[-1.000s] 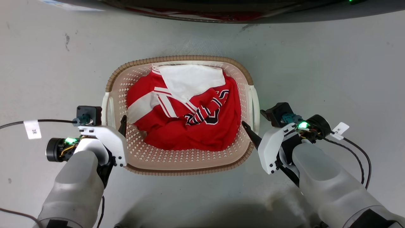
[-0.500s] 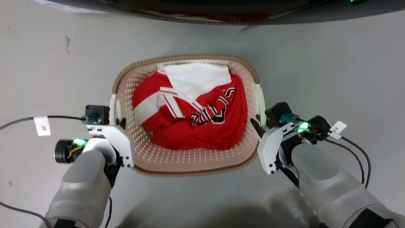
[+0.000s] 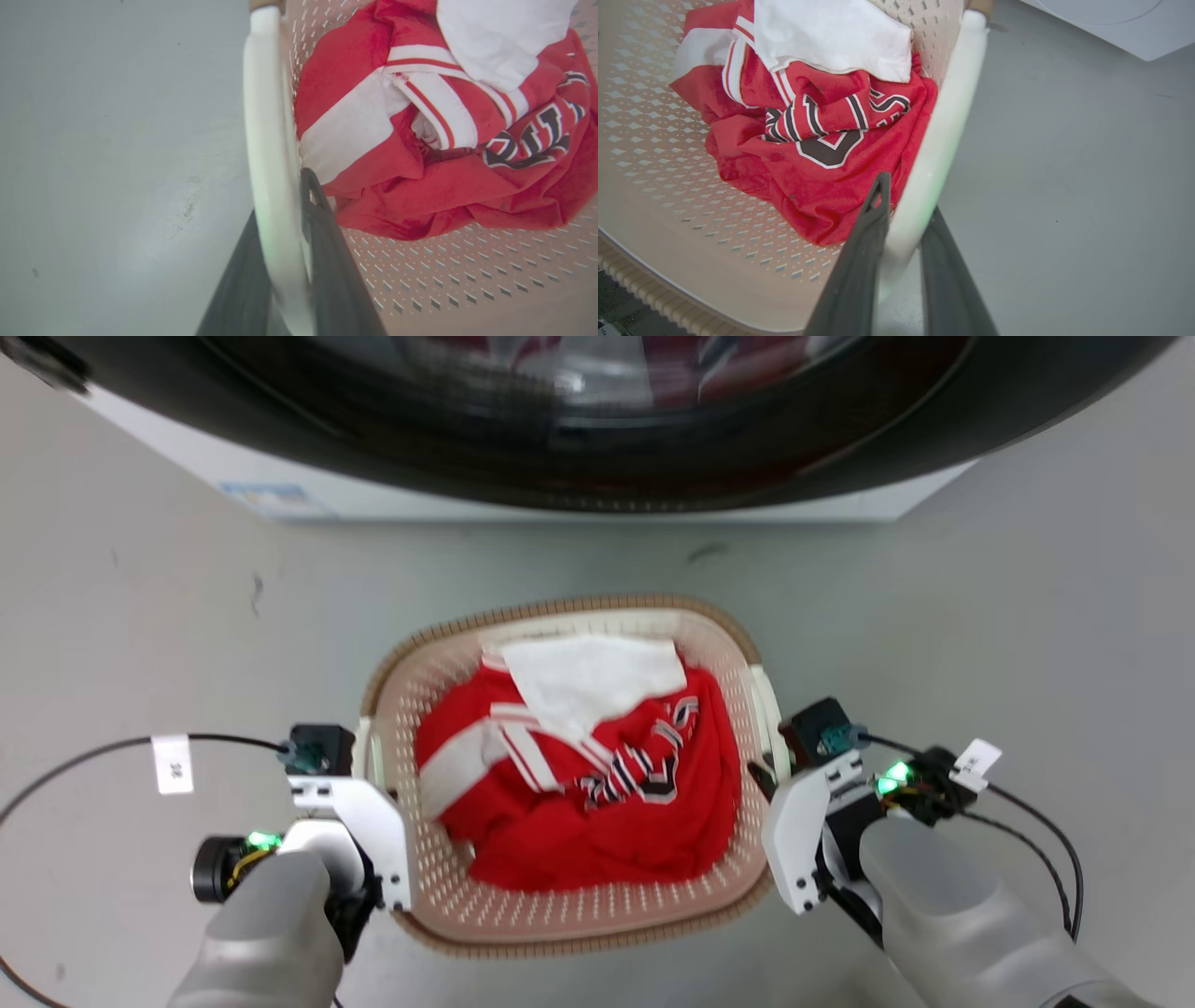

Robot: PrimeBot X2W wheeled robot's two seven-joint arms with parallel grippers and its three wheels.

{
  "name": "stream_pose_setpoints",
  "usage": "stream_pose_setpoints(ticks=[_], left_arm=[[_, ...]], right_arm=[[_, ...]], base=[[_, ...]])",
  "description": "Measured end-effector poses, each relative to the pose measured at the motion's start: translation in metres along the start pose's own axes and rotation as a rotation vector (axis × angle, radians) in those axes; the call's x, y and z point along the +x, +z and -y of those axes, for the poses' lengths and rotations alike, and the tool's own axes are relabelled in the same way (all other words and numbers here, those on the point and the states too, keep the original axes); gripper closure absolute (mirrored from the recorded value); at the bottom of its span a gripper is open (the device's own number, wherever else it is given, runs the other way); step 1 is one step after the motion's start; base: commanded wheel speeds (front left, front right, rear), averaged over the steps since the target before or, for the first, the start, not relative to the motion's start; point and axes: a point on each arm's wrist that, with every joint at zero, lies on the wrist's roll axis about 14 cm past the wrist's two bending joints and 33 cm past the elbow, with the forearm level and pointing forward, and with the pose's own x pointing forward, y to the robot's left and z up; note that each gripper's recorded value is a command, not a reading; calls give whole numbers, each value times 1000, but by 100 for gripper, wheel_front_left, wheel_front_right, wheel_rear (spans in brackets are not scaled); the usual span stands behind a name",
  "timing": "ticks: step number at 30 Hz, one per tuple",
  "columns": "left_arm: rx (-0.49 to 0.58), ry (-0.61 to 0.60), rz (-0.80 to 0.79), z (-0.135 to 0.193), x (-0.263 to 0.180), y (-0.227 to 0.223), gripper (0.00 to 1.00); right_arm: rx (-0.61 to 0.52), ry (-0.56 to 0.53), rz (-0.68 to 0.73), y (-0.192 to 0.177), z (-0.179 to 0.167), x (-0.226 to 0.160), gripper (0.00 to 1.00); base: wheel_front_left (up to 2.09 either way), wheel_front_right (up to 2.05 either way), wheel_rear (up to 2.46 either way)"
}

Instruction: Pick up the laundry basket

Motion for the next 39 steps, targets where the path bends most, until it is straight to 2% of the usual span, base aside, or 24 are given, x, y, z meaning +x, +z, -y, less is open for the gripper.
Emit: stream_pose_setpoints(ticks=[17,31,39], left_arm=[[94,-74,2,36,-80,22,100],[117,-82,11,46,-122,6,100],[141,-94,11,53,-131,6,100]], right_arm=[[7,-116,-14,11,-2,-87,100],[3,-149,8,5,-15,-128,100],[12,-166,13,3,-13,-140,100]], base=[[0,0,0],[0,0,0],[0,0,0]])
